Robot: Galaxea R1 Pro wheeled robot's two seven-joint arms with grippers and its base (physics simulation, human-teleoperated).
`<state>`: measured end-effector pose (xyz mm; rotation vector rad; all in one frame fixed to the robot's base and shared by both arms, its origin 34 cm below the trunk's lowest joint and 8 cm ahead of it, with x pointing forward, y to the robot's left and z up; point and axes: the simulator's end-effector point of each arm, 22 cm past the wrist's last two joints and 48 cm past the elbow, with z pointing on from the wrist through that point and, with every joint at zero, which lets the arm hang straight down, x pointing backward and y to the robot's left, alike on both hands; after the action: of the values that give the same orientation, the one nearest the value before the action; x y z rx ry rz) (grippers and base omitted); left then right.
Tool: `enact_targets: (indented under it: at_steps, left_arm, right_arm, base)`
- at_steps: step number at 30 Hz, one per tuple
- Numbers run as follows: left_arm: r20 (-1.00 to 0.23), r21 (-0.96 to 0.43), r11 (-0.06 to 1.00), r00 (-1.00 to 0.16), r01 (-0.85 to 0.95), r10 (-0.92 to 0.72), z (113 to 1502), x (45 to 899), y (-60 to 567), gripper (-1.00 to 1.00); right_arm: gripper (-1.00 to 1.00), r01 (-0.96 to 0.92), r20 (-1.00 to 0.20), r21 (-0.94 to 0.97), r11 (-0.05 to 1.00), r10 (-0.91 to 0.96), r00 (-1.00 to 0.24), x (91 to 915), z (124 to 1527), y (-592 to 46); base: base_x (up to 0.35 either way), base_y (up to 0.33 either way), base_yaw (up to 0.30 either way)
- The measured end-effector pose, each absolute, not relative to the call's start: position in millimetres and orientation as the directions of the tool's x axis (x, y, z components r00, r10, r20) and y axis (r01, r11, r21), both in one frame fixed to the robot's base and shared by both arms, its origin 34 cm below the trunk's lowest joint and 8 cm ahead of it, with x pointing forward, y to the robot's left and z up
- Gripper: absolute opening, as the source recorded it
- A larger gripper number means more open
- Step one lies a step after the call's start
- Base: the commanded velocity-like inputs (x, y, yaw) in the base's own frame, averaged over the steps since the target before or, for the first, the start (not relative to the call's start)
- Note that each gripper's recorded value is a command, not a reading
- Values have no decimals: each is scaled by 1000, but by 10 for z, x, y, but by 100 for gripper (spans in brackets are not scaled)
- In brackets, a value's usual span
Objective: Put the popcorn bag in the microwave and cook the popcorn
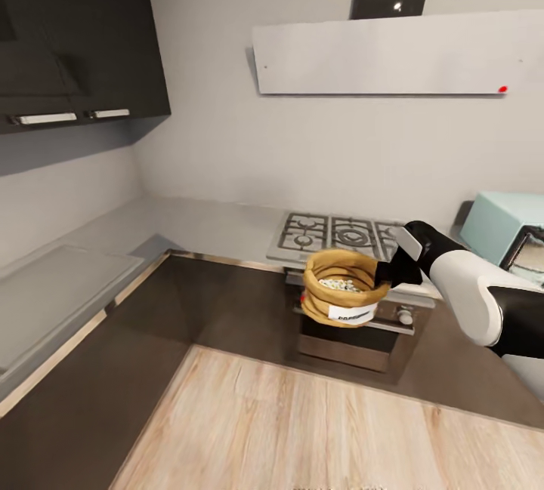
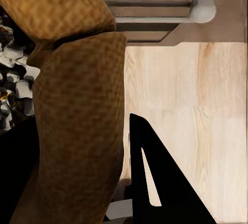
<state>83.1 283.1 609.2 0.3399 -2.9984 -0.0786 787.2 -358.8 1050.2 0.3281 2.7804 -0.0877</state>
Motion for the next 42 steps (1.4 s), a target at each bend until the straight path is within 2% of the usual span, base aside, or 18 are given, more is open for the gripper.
enact_targets:
  at_steps: [14,26,42]
  left_arm:
    - [113,68,973,-967,-221,-227,6092,835,2852,100]
    - [114,69,973,-967,-221,-228,6092,836,2857,100]
    - [115,67,973,-967,-221,-228,6092,833,2847,100]
  right_arm:
    - [-100,236,-338,-23,971,215,-916,7869,10501,-3590]
    - [-100,246,-339,-25,969,223,-914,7864,10503,-3663]
    - [-100,250,-339,-27,968,227,-913,7855,10501,-3696]
  base:
    - [-4,4,-285]
    - [-216,116,-285]
    - [-93,19,-289]
